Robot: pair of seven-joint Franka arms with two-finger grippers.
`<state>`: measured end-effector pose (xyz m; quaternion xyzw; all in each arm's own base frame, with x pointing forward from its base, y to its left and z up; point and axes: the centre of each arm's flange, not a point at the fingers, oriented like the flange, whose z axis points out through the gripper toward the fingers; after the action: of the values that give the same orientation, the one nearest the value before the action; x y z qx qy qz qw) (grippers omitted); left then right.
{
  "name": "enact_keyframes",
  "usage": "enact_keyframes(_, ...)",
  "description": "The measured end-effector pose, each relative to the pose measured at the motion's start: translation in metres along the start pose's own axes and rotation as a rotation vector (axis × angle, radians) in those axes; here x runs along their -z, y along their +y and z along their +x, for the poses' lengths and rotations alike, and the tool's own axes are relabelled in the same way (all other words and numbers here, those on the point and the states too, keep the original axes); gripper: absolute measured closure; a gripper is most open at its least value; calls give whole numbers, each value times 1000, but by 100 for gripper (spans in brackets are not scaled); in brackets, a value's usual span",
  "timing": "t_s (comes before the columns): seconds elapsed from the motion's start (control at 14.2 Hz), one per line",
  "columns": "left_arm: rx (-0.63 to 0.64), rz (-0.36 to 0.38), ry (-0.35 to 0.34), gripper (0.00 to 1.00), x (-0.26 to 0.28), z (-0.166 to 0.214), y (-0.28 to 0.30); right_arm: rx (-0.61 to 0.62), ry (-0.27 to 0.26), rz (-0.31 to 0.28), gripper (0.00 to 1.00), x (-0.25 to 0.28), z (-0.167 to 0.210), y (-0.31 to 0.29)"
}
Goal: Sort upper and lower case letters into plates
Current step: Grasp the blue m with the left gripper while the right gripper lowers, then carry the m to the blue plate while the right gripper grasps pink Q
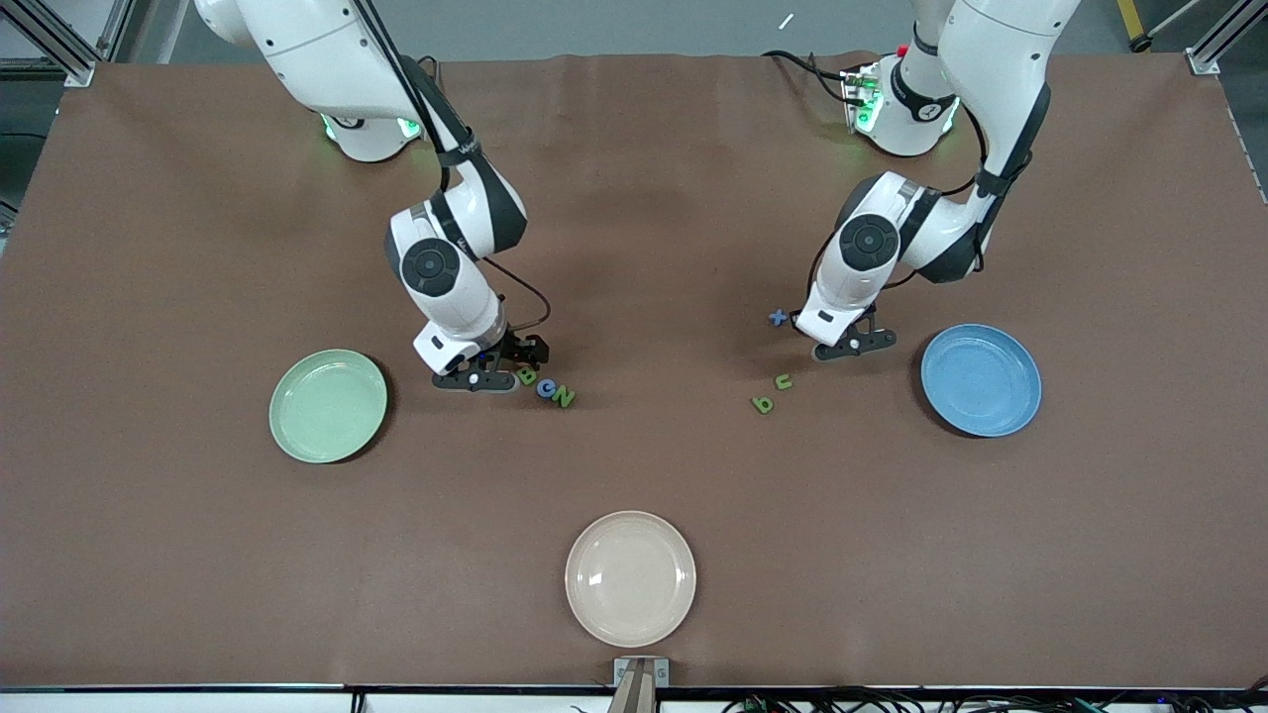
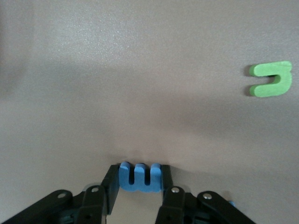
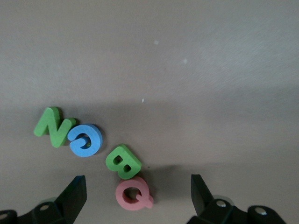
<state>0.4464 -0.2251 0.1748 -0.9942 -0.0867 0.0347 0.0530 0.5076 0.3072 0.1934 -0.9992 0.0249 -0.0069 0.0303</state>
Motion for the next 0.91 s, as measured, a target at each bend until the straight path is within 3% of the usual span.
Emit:
enact_keyframes(0.35, 16, -32, 48, 59, 23, 15, 1, 23, -2, -1, 7, -7, -12, -16)
enact_keyframes(0.63, 25, 21, 45, 59, 81, 35, -8, 29, -8, -8, 14, -10, -15, -16)
enact_keyframes(0.91, -55, 53, 27, 59, 126, 62, -44, 34, -12, -19, 16, -13, -17, -12)
